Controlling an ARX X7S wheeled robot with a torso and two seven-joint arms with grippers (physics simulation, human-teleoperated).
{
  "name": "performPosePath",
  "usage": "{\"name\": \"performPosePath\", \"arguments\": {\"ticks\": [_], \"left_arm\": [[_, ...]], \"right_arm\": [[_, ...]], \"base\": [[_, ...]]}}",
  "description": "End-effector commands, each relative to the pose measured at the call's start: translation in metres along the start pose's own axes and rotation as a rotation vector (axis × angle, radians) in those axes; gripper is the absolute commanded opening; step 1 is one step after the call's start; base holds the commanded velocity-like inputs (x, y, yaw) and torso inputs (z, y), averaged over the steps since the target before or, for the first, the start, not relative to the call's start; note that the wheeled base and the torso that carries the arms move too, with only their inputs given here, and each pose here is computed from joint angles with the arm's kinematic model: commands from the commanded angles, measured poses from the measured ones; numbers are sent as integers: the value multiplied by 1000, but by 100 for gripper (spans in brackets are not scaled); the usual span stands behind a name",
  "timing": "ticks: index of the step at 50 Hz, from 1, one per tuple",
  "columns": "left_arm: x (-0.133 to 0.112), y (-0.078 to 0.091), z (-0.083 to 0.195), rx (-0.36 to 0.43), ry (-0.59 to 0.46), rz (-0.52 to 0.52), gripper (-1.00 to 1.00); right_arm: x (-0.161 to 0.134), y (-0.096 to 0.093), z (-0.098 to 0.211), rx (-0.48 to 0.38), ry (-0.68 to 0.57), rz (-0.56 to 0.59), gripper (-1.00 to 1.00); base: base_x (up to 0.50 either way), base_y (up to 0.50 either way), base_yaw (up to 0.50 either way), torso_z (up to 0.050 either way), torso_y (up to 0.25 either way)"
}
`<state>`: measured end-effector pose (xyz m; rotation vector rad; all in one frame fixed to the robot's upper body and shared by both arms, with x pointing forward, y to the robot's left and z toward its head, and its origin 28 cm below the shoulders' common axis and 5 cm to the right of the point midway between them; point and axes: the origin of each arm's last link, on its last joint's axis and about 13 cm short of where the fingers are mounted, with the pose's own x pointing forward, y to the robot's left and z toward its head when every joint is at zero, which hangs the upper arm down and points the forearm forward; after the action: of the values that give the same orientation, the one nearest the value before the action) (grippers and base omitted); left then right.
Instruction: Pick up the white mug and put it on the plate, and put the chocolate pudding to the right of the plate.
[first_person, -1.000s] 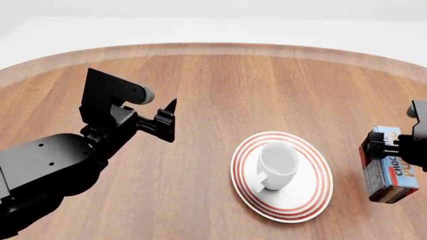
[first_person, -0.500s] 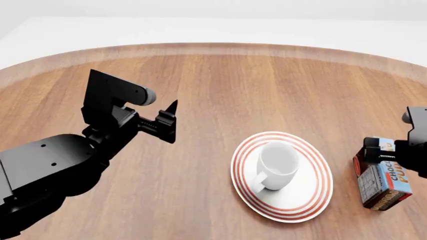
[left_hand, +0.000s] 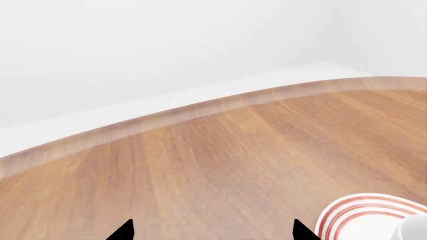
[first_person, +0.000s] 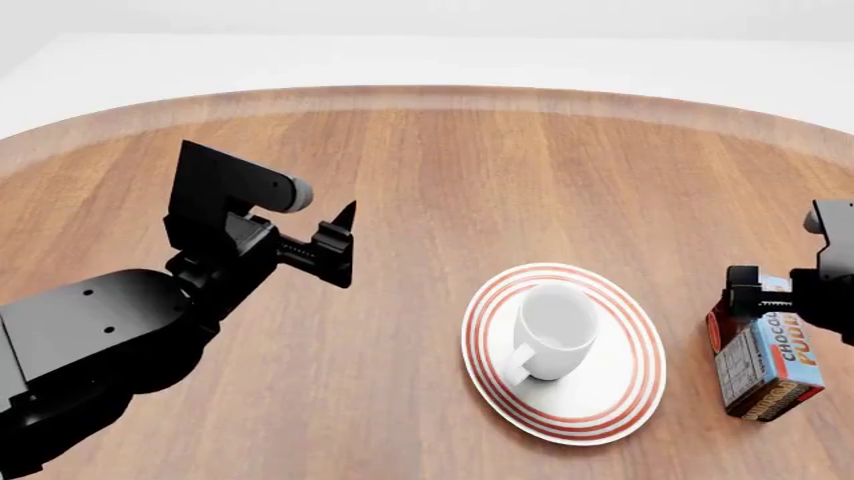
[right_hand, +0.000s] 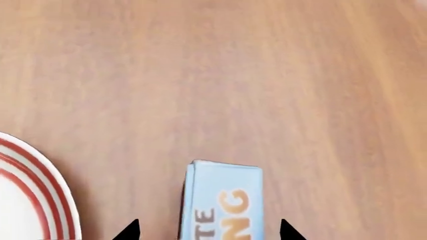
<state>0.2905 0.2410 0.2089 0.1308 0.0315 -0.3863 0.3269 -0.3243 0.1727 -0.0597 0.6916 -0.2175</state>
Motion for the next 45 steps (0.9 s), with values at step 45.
{"name": "performPosePath", "arguments": {"ticks": [45], "left_arm": [[0,0,7,-11,-53,-9,100]], "right_arm": [[-101,27,55,-310,-281,79,100]], "base": [[0,0,0,0,0]]}}
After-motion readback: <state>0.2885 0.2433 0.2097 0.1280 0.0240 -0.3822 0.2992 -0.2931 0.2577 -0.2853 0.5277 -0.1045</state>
